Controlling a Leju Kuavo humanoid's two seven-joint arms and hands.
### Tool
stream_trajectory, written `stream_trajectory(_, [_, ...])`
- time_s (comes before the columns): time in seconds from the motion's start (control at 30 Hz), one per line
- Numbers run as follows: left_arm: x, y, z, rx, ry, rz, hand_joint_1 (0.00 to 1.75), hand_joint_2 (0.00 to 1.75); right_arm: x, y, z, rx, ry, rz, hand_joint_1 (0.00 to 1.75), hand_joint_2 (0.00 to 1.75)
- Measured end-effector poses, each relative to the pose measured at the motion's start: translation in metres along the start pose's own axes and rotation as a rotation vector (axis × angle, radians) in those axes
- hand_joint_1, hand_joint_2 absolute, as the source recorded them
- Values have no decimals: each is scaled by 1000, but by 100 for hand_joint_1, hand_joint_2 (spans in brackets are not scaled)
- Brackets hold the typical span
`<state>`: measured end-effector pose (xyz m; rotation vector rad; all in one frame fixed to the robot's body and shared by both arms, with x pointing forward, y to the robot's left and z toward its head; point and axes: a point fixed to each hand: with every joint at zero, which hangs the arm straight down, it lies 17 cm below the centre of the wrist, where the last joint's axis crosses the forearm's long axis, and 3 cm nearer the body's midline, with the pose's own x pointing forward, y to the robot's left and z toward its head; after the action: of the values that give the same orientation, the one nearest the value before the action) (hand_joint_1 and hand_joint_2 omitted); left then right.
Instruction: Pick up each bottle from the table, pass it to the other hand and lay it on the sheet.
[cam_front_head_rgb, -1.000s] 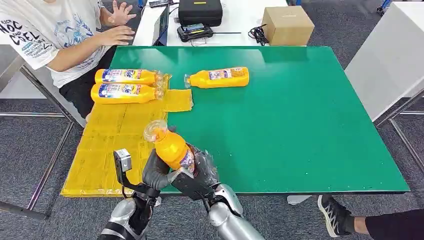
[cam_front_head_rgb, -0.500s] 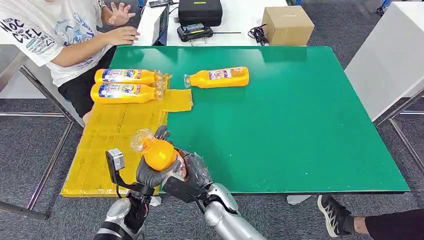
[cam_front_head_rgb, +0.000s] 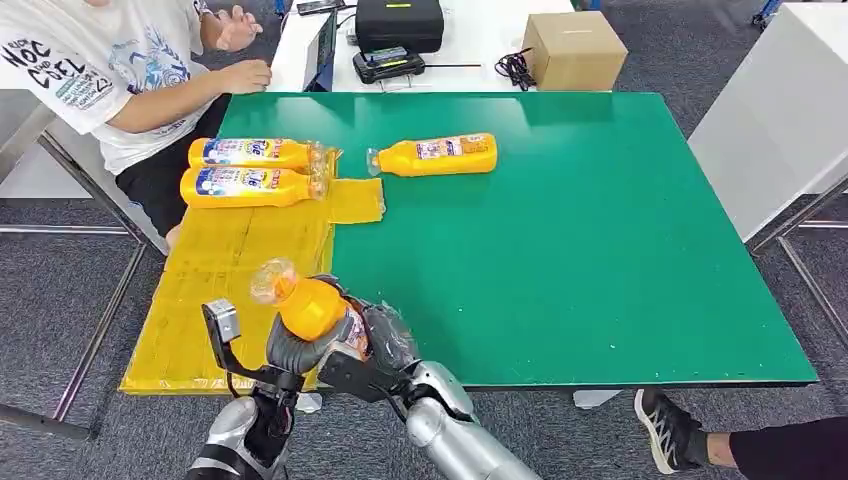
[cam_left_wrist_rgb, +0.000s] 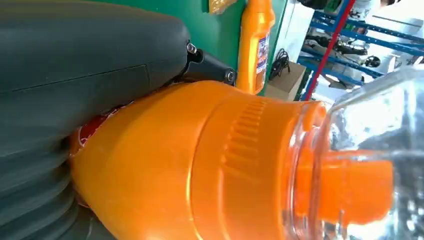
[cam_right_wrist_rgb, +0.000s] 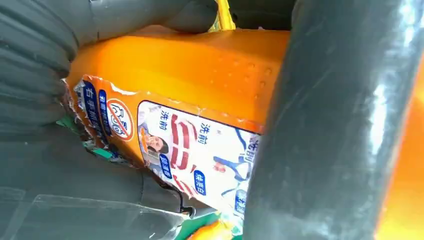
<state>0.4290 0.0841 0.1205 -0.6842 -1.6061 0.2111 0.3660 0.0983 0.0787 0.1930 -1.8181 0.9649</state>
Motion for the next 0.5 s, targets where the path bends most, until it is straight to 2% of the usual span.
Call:
stream_trajectory(0.03, [1,0,0,-1,-3,0,175,175,0,0,0,-1,0,0,0,175])
stream_trajectory(0.07, [3,0,-1,-1,-7,0,175,175,0,-1,0,-4,0,0,0,0])
stream_trajectory(0.27, [20,2,-6,19,-59,-26,175,175,7,-17,-2,-96,-4,-43,0,0])
stream_trajectory(0.5, [85,18,-28,115,-260,-141,175,175,36,-56,12,-259,-81,-171,0,0])
